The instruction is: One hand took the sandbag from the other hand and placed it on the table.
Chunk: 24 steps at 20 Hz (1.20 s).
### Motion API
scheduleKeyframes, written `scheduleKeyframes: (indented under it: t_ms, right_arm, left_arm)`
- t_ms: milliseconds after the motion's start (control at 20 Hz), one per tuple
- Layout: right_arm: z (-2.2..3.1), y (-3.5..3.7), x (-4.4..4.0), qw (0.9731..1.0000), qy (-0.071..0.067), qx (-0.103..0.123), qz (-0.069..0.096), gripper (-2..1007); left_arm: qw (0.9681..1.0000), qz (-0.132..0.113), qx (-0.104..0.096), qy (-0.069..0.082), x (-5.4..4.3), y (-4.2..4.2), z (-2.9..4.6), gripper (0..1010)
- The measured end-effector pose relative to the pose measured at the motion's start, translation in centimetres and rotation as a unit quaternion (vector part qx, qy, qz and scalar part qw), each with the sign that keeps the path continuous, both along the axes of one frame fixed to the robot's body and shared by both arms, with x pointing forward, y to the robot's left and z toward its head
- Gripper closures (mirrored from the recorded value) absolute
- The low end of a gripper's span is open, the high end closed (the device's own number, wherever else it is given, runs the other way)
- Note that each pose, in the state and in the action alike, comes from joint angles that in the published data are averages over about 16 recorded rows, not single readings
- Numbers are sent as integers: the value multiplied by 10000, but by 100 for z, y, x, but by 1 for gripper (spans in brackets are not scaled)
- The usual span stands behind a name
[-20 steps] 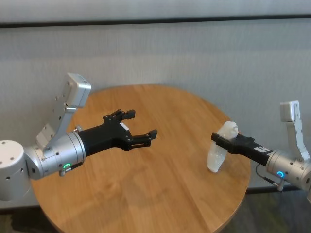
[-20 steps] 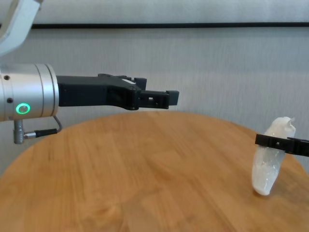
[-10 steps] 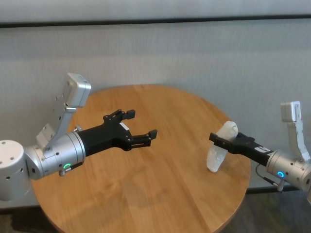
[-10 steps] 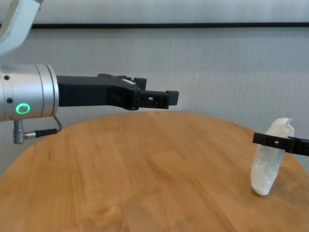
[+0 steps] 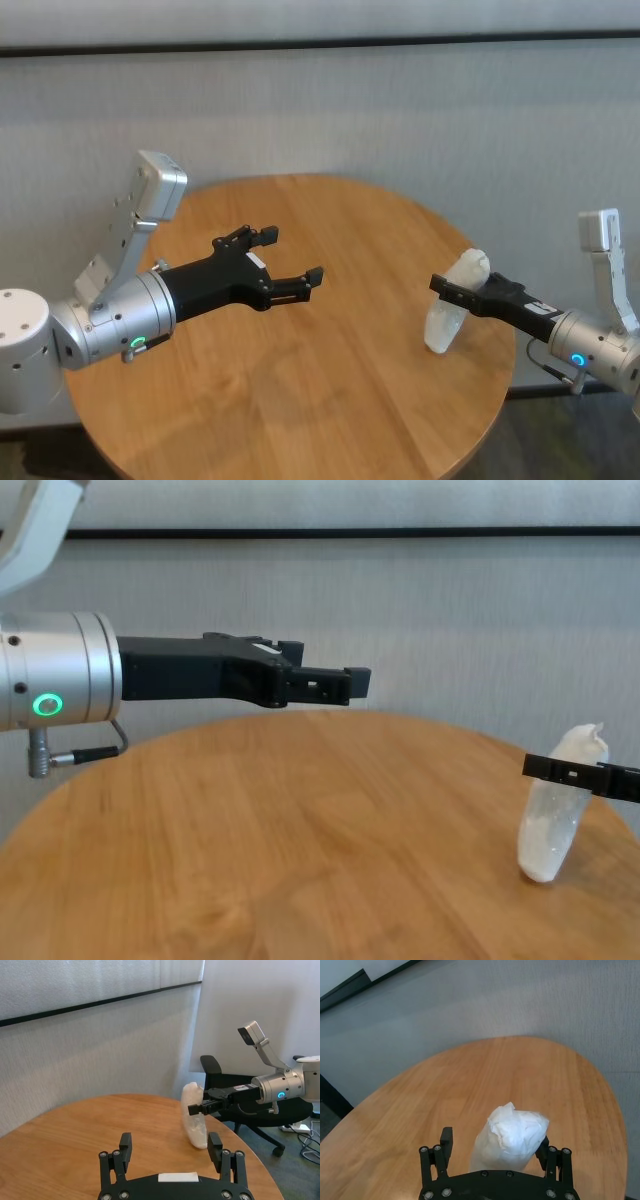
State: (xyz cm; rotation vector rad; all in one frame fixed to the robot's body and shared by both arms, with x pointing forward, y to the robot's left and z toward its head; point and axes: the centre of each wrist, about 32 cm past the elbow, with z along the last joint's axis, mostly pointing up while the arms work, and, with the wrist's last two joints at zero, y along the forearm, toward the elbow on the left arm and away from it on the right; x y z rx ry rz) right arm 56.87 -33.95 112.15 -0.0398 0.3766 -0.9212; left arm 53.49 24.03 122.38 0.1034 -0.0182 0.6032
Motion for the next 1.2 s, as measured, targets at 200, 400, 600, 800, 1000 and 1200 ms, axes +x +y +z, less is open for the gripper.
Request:
scheduleKeyframes:
  t_ms: [200,400,600,800,1000,1200]
  right_arm:
    - [66,2,46,9996,-125,-249,0,3]
    - [169,14,114,9981,-325,-531,33,3]
    - [284,46,184,9950,-571,-811,112,3]
    - [382,83,239,9915,-798,-1003,214,3]
    - [429,116,262,9899,-915,-1039,294,3]
    - [436,137,264,9894,-954,-1042,338,3]
  left_arm:
    - [10000,0,0,0,0,0,0,8]
    - [10000,0,0,0,0,0,0,8]
    - [10000,0,0,0,0,0,0,8]
    - [10000,0,0,0,0,0,0,8]
    - [10000,0,0,0,0,0,0,8]
    - [10000,0,0,0,0,0,0,8]
